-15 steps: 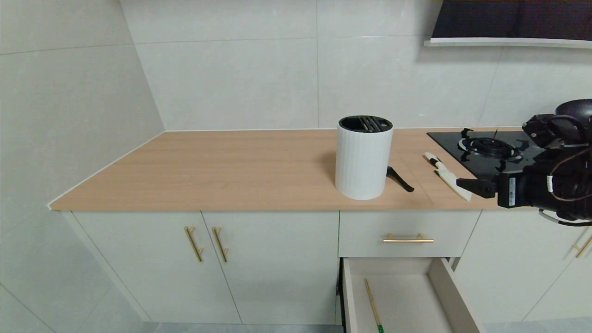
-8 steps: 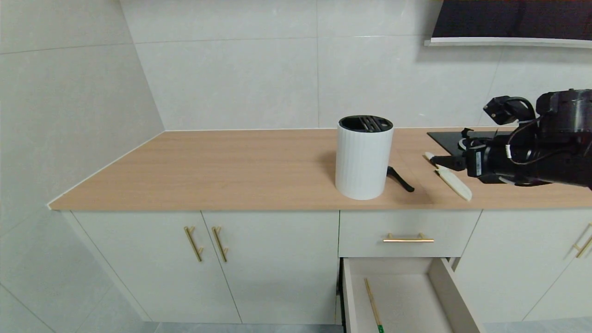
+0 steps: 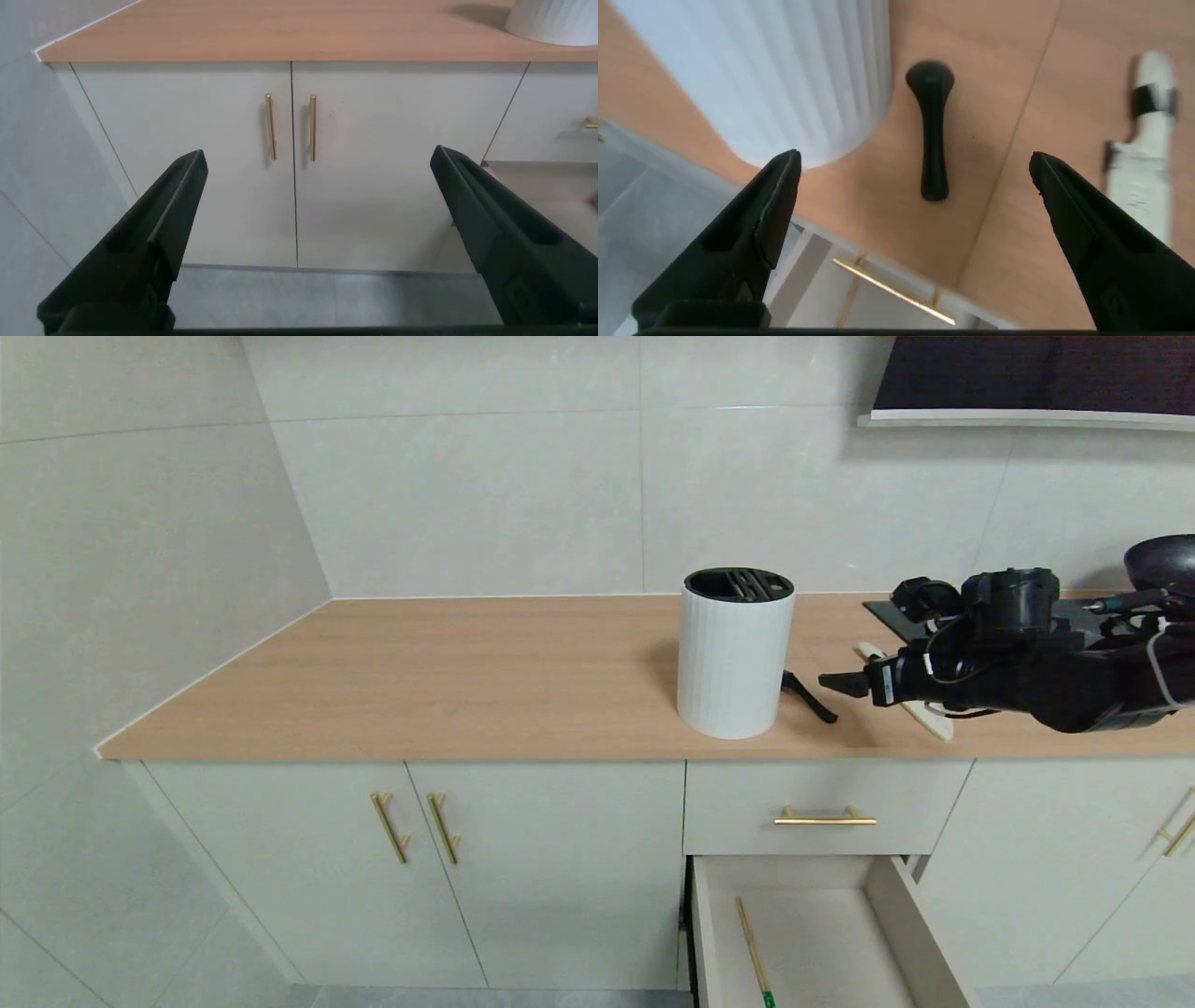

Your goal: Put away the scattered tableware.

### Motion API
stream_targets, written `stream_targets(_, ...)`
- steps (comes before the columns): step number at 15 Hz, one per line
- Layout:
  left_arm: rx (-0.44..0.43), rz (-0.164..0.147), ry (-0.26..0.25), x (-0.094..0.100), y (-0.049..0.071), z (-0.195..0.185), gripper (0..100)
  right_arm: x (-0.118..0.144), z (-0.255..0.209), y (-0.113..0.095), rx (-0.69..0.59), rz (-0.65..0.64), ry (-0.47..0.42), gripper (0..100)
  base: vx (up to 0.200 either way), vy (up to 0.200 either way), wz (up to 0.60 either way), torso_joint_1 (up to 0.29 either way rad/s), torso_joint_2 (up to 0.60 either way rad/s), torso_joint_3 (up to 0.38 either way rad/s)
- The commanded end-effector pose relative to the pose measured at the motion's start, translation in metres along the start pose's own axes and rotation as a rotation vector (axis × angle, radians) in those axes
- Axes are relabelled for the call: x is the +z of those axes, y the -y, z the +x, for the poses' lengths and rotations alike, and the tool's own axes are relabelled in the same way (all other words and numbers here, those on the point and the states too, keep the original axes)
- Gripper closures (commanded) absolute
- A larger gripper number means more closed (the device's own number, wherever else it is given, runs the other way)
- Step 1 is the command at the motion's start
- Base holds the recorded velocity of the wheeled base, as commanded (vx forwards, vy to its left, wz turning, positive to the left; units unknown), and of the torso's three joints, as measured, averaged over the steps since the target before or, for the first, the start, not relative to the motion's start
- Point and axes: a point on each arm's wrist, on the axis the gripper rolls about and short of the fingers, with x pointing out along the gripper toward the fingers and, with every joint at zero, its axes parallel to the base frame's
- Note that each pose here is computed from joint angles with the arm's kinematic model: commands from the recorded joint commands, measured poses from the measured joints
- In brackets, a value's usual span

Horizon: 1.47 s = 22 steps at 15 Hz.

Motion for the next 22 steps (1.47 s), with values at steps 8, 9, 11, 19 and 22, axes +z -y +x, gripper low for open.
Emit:
stream_targets(8, -0.002, 0.000, 0.000, 0.000, 0.000, 0.000, 0, -0.053, 0.063, 0.007, -0.004, 0.016, -0.074, 0, 0.000, 0.000, 0.00, 0.000, 0.00, 0.000)
stream_targets(9, -0.001, 0.000, 0.000, 0.000, 0.000, 0.000, 0, -0.056, 0.068, 0.009, -0.010, 0.018, -0.078, 0, 0.000, 0.000, 0.00, 0.000, 0.00, 0.000)
stream_targets(11, -0.001, 0.000, 0.000, 0.000, 0.000, 0.000, 0, -0.059, 0.074, 0.010, -0.020, 0.020, -0.075, 0, 0.000, 0.000, 0.00, 0.000, 0.00, 0.000)
stream_targets(19, -0.001, 0.000, 0.000, 0.000, 0.000, 0.000, 0, -0.061, 0.085, 0.015, -0.041, 0.048, -0.063, 0, 0.000, 0.000, 0.00, 0.000, 0.00, 0.000)
stream_targets(22, 0.001, 0.000, 0.000, 0.000, 0.000, 0.000, 0, -0.062, 0.085, 0.015, -0.041, 0.055, -0.066, 100, 0.000, 0.000, 0.00, 0.000, 0.00, 0.000)
